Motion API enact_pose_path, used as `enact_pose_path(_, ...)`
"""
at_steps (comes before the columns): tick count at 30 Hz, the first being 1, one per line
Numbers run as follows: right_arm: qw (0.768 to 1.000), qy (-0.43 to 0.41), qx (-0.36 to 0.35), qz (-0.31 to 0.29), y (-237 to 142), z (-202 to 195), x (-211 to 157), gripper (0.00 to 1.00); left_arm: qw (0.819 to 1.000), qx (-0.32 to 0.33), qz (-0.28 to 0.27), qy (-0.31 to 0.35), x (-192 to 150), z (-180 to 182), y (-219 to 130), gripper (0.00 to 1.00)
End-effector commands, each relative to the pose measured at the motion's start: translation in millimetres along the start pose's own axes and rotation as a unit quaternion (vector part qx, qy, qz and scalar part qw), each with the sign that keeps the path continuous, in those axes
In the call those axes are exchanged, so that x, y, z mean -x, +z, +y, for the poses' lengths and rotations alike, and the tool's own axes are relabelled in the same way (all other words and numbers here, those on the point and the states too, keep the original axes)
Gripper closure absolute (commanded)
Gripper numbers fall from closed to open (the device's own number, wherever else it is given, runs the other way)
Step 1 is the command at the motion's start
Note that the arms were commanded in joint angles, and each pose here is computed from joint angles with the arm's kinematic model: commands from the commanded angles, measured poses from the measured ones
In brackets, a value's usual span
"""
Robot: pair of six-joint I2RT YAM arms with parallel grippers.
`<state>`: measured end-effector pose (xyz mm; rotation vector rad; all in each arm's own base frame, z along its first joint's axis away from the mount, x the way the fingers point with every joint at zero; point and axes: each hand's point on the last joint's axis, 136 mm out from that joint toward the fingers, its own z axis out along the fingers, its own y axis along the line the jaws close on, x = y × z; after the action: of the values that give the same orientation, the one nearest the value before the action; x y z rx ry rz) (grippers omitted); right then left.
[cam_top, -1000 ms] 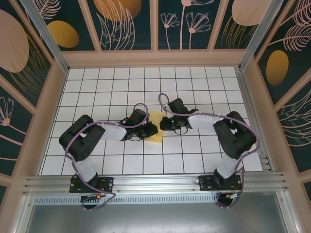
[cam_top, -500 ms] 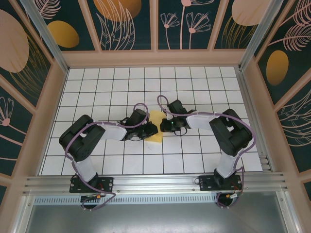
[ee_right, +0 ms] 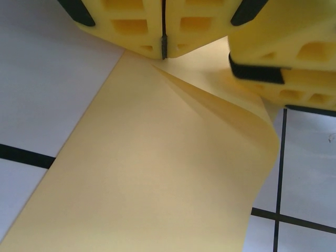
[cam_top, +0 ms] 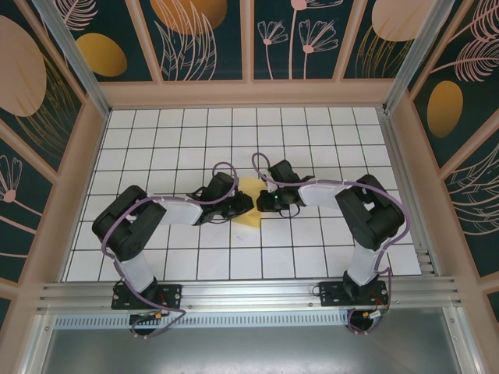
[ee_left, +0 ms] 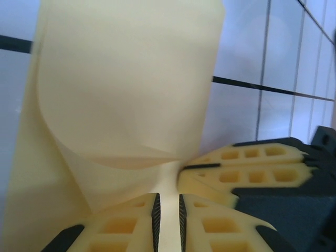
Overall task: Fold a paper plane with a square sheet of paper (pick it up from the middle)
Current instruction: Fold the triangle a second time at the center of the table.
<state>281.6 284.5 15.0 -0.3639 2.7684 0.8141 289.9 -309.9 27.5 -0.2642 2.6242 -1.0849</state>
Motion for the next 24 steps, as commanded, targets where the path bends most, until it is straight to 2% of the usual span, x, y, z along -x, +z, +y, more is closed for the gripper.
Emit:
enact_pose_path(1,0.997,0.014,-0.064,0.050,19,-37,-32,0.93,0.998,0.053,-0.016,-0.003,6,22,3,0.79)
enact_pose_path(4,0.996,0.014,-0.071,0.053,20,-41,-35,0.94,0.995,0.093,-0.024,-0.012,8,37,3,0.80)
enact_pose_path(10,0.993,0.006,-0.104,0.054,19,-54,-39,0.95,0.991,0.120,-0.046,-0.027,16,42,-4,0.76)
enact_pose_path(14,0.992,-0.002,-0.112,0.058,20,-59,-43,0.95,0.990,0.120,-0.064,-0.025,26,34,-9,0.73)
enact_pose_path(24,0.991,-0.010,-0.114,0.067,24,-64,-51,0.96,0.990,0.121,-0.070,-0.022,45,33,-2,0.71)
